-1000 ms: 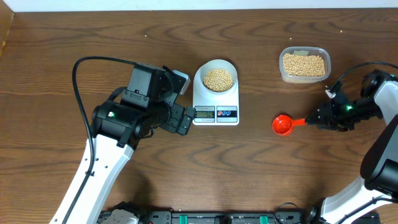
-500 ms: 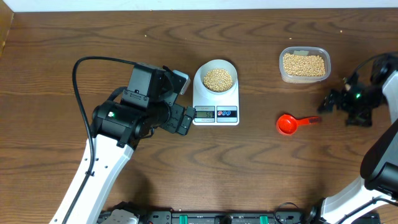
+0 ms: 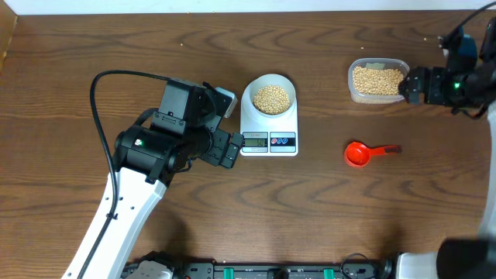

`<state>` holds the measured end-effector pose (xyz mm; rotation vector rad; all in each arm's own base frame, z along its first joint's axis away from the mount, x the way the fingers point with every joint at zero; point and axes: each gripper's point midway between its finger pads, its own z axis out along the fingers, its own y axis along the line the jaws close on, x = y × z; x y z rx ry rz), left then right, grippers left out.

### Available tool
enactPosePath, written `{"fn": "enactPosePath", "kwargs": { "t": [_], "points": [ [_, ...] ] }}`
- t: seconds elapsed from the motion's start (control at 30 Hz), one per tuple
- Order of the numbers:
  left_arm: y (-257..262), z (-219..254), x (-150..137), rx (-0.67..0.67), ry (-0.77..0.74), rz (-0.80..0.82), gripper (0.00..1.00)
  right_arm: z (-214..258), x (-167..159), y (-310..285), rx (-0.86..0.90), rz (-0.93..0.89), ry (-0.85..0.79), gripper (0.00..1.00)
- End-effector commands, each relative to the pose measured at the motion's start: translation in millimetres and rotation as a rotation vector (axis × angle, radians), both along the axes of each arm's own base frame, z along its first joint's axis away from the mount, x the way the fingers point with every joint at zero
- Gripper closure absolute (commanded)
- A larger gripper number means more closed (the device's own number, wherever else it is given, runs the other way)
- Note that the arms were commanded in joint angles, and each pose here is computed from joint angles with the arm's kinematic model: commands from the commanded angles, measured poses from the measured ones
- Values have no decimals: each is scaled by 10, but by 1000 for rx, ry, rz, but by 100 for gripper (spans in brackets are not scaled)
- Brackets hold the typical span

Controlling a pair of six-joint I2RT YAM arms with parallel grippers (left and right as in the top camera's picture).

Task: Scoop item into bowl and weigh 50g on scale

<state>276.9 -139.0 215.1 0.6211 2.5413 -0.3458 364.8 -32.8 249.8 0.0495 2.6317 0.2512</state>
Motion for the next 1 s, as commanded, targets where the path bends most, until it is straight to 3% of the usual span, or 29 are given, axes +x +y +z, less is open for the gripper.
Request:
{"fn": "enactPosePath", "kwargs": {
  "t": [0.0,0.23,0.67,0.87,0.97],
  "points": [
    [-3,-24,-9,-1,12,-10,5,269,-89,161,11,28,-72,1],
    [-3,-24,-9,-1,12,-10,5,562,-243,274,27,3,-149,1],
    [-3,-24,-9,-1,12,-10,5,596,-273,298,24,13,-159,1],
    [-3,-24,-9,-1,12,-10,5,694,-262,347,-116,210,-273,1],
    [-3,-24,-9,-1,12,-10,5,704,-287,368,-138,220,-346,1]
  ]
}}
